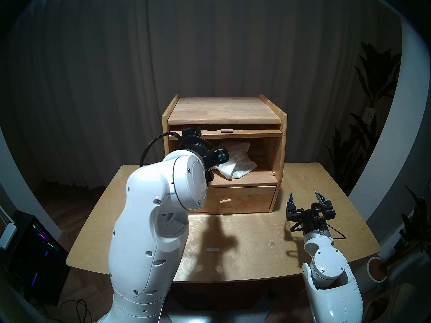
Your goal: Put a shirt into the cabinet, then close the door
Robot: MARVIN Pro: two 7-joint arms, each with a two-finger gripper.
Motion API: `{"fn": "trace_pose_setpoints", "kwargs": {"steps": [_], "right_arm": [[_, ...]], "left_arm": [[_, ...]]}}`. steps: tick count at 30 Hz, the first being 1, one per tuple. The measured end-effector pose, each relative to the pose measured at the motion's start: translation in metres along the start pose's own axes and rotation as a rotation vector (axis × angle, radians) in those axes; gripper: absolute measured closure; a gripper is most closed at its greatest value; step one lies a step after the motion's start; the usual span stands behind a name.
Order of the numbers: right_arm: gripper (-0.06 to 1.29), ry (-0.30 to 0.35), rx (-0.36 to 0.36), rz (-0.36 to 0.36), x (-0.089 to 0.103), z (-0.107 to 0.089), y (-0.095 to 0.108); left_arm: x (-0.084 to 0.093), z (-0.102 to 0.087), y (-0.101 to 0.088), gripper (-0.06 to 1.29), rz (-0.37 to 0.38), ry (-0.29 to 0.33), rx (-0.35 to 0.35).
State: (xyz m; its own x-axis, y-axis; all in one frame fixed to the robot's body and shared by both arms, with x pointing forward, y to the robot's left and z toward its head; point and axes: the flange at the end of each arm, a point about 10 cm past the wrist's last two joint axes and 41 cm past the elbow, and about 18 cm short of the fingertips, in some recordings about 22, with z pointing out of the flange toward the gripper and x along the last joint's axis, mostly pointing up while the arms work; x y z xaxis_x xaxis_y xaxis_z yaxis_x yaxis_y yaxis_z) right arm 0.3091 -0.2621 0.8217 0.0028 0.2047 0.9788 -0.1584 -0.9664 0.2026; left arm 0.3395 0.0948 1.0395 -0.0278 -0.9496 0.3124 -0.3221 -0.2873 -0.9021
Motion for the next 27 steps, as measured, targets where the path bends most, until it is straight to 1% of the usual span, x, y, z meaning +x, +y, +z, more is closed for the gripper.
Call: {"fn": "trace_pose_setpoints", "kwargs": {"steps": [2,4,5,6,10,12,13,16,18,22,23,25,27], "right_arm": [[0.0,0.0,0.0,0.0,0.0,0.0,0.0],[0.0,0.001,0.0,0.0,0.0,0.0,0.0],[0.0,0.001,0.0,0.0,0.0,0.0,0.0],[0.0,0.001,0.0,0.0,0.0,0.0,0.0],[0.0,0.002,0.0,0.0,0.001,0.0,0.0],[0.0,0.003,0.0,0.0,0.001,0.0,0.0],[0.0,0.003,0.0,0.001,0.001,0.0,0.0],[0.0,0.003,0.0,0.001,0.001,0.0,0.0],[0.0,0.004,0.0,0.001,0.001,0.0,0.0],[0.0,0.004,0.0,0.001,0.001,0.0,0.0],[0.0,0.004,0.0,0.001,0.001,0.0,0.0],[0.0,0.003,0.0,0.001,0.001,0.0,0.0],[0.0,0.001,0.0,0.0,0.001,0.0,0.0]], "left_arm": [[-0.007,-0.006,-0.002,-0.02,-0.016,-0.017,0.007],[-0.017,-0.012,0.0,-0.02,-0.039,-0.041,-0.008],[-0.024,-0.015,0.002,-0.02,-0.056,-0.059,-0.028],[-0.027,-0.016,0.004,-0.02,-0.064,-0.068,-0.039],[-0.049,-0.018,0.015,-0.02,-0.115,-0.131,-0.116],[-0.058,-0.019,0.019,-0.02,-0.135,-0.157,-0.126],[-0.065,-0.019,0.021,-0.01,-0.151,-0.176,-0.129],[-0.077,-0.02,0.026,0.03,-0.181,-0.203,-0.138],[-0.081,-0.021,0.029,0.09,-0.203,-0.21,-0.145],[-0.083,-0.021,0.032,0.12,-0.244,-0.198,-0.154],[-0.082,-0.02,0.032,0.11,-0.256,-0.189,-0.155],[-0.08,-0.02,0.032,0.05,-0.271,-0.176,-0.157],[-0.077,-0.02,0.031,0.03,-0.287,-0.156,-0.159]]}}
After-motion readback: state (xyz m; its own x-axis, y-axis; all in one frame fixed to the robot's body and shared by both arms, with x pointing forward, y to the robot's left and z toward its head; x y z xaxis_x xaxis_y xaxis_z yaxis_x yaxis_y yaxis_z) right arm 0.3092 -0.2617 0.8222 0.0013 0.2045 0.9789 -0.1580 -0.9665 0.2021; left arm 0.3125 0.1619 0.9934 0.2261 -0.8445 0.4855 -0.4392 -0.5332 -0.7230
